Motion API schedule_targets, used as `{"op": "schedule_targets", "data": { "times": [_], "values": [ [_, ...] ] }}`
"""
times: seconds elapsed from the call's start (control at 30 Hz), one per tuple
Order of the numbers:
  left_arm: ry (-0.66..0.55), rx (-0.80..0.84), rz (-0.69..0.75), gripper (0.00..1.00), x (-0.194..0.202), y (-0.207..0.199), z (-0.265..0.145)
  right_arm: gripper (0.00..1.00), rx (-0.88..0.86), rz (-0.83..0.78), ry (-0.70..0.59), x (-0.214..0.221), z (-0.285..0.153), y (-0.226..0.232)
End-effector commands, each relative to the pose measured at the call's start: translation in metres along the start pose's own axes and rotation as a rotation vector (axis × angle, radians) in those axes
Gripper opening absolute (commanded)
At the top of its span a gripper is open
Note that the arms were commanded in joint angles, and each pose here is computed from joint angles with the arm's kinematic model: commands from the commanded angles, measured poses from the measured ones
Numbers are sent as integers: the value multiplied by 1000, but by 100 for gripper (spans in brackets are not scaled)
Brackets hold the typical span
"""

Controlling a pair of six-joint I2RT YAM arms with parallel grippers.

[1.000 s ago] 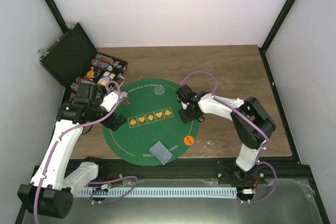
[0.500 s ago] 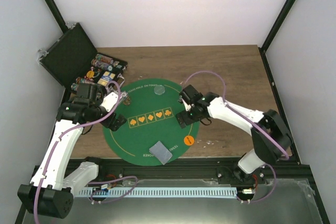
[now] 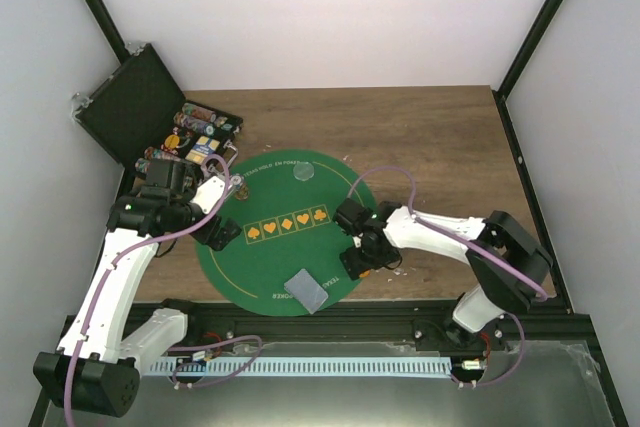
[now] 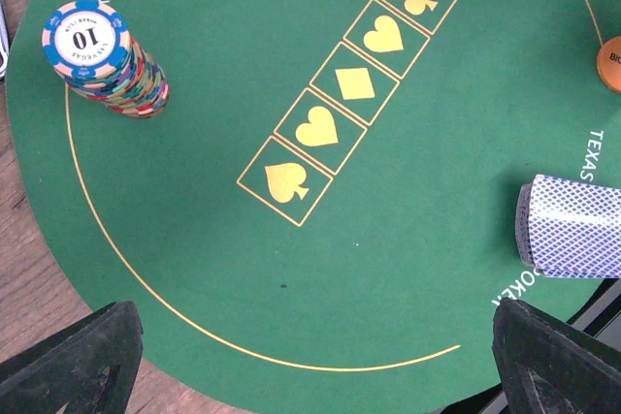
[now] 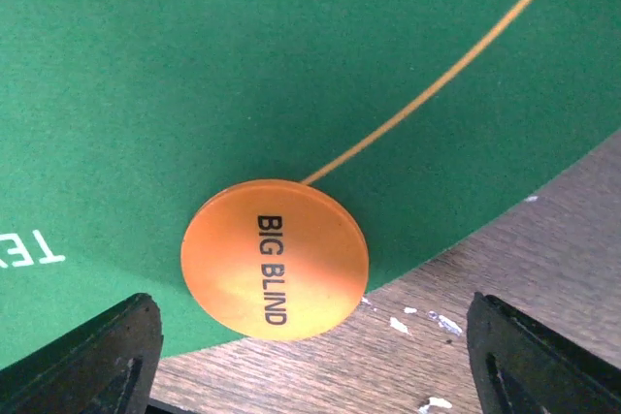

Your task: Distribute texas hold em gaming equipment

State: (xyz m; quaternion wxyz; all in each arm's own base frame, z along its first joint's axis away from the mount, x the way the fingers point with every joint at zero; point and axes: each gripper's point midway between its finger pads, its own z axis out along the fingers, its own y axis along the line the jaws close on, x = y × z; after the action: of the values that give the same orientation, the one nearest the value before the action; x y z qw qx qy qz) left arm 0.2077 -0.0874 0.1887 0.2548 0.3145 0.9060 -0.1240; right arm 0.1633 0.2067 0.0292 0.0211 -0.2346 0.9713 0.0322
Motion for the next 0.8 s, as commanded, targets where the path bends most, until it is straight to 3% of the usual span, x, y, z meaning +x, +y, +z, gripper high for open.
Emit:
{"op": "schedule_targets", "data": {
  "times": [0.0, 0.23, 0.57, 0.77],
  "values": [
    [-30, 9, 2, 100, -8, -2, -7, 85, -3, 34, -25, -9, 4, 3],
    [-28, 8, 9, 100, -7, -3, -8, 84, 23, -22, 1, -10, 10, 18],
    [-31, 7, 12, 100, -8, -2, -8, 53, 72, -20, 39, -2, 20, 14],
    [-31, 8, 12, 100, -8, -3, -9, 50, 92, -2, 32, 2, 8, 9]
  ]
}}
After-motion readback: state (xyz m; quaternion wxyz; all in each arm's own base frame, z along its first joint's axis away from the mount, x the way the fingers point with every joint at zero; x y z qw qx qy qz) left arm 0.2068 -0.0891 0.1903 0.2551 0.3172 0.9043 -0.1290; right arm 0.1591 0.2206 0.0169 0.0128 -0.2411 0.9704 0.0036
